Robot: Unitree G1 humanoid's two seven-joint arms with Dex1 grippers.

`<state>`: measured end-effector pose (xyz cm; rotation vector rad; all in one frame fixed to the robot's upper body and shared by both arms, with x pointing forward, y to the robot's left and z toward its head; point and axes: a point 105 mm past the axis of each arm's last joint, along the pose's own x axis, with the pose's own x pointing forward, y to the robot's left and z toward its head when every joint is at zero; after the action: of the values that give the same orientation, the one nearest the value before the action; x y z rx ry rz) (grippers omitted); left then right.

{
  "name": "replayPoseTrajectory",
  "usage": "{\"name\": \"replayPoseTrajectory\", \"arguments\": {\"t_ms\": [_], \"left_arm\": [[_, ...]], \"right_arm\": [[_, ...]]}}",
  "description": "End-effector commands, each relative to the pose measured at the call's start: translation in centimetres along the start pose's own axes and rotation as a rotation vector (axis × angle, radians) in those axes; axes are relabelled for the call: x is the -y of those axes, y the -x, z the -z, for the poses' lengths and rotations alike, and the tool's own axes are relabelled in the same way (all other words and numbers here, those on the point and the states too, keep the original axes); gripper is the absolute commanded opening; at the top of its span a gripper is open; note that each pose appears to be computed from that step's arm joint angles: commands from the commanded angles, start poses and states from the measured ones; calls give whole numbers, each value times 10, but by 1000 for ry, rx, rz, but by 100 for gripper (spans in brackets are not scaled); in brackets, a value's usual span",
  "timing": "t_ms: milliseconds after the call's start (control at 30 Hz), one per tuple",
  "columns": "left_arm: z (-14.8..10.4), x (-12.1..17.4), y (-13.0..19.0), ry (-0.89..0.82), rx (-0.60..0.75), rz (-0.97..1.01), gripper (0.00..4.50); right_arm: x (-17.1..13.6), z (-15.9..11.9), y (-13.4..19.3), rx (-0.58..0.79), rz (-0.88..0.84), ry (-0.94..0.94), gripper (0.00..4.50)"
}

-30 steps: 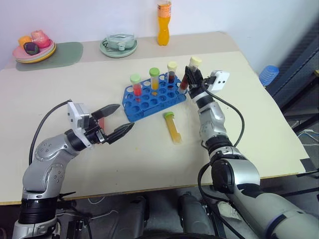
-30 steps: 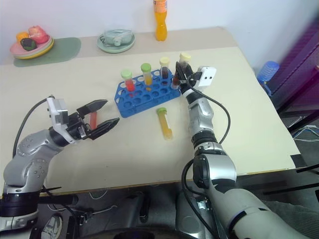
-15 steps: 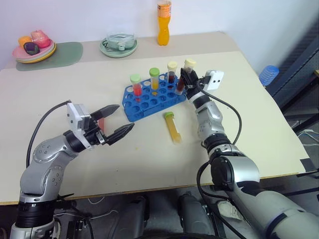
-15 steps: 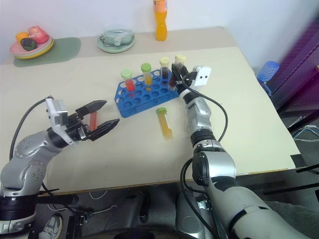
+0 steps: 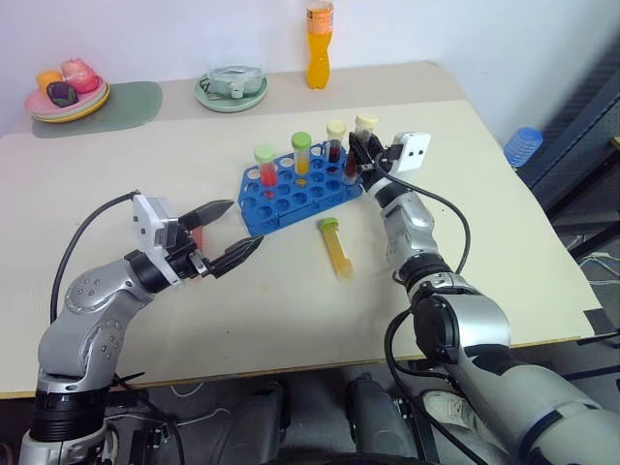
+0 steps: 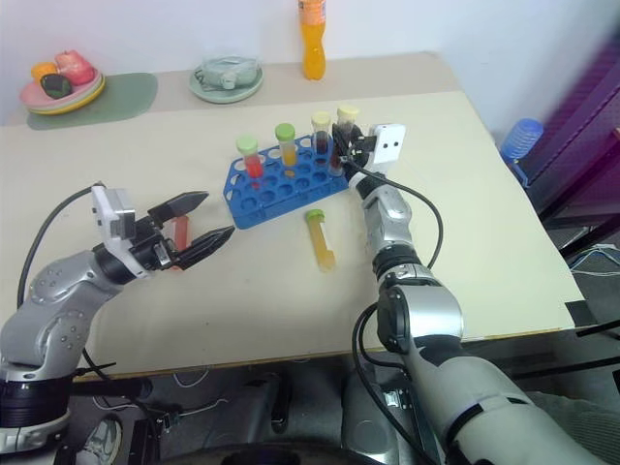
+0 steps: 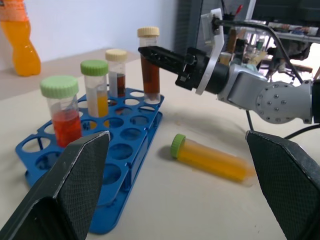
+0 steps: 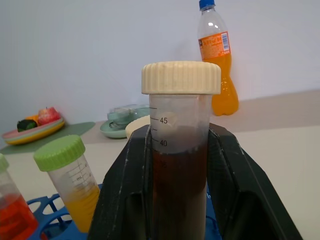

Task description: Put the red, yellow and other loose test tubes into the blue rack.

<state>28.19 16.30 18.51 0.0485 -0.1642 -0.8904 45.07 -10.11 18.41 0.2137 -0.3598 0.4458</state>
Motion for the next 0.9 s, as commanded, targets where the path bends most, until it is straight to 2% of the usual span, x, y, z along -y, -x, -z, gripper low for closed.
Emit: {"name": "replayPoseTrajectory", "arguments": {"t_ms": [33, 333, 433, 567, 600, 900], "left_arm": [[-16, 5, -2, -47, 35, 18, 450], [-11, 0, 1, -42, 32, 18, 450], [-7, -3, 4, -38, 29, 21, 450], [-4, -5, 6, -38, 30, 27, 450], [-4, -6, 6, -37, 30, 29, 450], [-3, -2, 0, -20, 38, 56, 450]], "right_arm": [[2, -8, -1, 25, -4, 52, 111], [-7, -3, 7, 49, -59, 70, 111], [-12, -2, 9, 63, -90, 83, 233], [-15, 1, 12, 66, -107, 89, 434], [-16, 1, 13, 65, -109, 102, 444], [-15, -14, 15, 109, -138, 232, 444]]}}
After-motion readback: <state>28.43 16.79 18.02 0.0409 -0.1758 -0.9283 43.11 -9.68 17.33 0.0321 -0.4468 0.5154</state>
